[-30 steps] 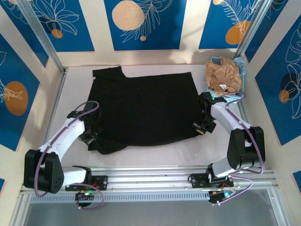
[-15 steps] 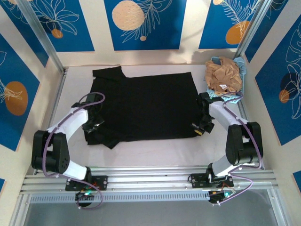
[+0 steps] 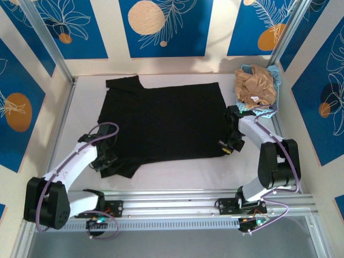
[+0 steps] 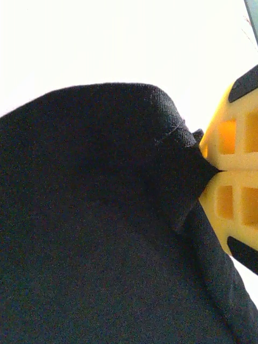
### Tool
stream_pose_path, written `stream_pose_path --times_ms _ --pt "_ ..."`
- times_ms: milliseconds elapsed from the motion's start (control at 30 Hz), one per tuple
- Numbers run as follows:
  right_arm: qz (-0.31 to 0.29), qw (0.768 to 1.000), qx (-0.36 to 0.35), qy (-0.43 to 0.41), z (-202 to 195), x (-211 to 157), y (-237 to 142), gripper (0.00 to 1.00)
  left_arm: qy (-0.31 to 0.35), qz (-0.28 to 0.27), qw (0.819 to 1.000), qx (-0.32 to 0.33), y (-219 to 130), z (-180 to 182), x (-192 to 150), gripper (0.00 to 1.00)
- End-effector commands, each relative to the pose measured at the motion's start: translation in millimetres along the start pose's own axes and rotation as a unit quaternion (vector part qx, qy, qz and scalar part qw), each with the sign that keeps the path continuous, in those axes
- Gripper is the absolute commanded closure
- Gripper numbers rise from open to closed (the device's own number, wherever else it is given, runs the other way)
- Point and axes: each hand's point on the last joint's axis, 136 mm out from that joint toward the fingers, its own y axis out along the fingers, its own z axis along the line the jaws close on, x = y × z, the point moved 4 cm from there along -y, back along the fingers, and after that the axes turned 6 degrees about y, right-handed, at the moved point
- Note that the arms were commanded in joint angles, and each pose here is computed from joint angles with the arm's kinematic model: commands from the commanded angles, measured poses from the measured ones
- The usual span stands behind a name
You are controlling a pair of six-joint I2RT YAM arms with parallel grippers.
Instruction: Fold and stack the t-shirts
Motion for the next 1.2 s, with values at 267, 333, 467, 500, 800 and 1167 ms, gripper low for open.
stream_pose_path --times_ms 267,333,467,500,800,1167 --pt "-0.015 1.0 -0.022 -0.012 -12.5 2.9 -4.6 1.0 0.025 0.065 0.998 0.008 -19.1 -1.4 -53.7 1.0" --pt "-0.016 1.0 -0.02 -0.009 -14.9 5.6 -5.7 1.0 0.038 0.067 0.997 0.017 -26.7 -1.2 -58.0 1.0" --pt "-0.019 1.0 -0.018 -0.015 -17.3 7.9 -6.7 1.0 0.043 0.066 0.997 0.016 -38.5 3.0 -63.2 1.0" --pt "-0.018 1.0 -0.017 -0.016 -17.5 7.7 -6.3 1.0 0.041 0.069 0.997 0.014 -39.6 4.6 -65.0 0.94" --pt "-0.008 1.0 -0.011 -0.019 -20.5 -1.9 -5.1 1.0 0.061 0.03 0.998 0.007 -66.2 12.3 -56.5 0.47" --pt "0.001 1.0 -0.008 -0.017 -20.1 -6.4 -0.3 1.0 0.17 -0.001 0.985 -0.024 -48.2 -63.7 -19.6 0.48"
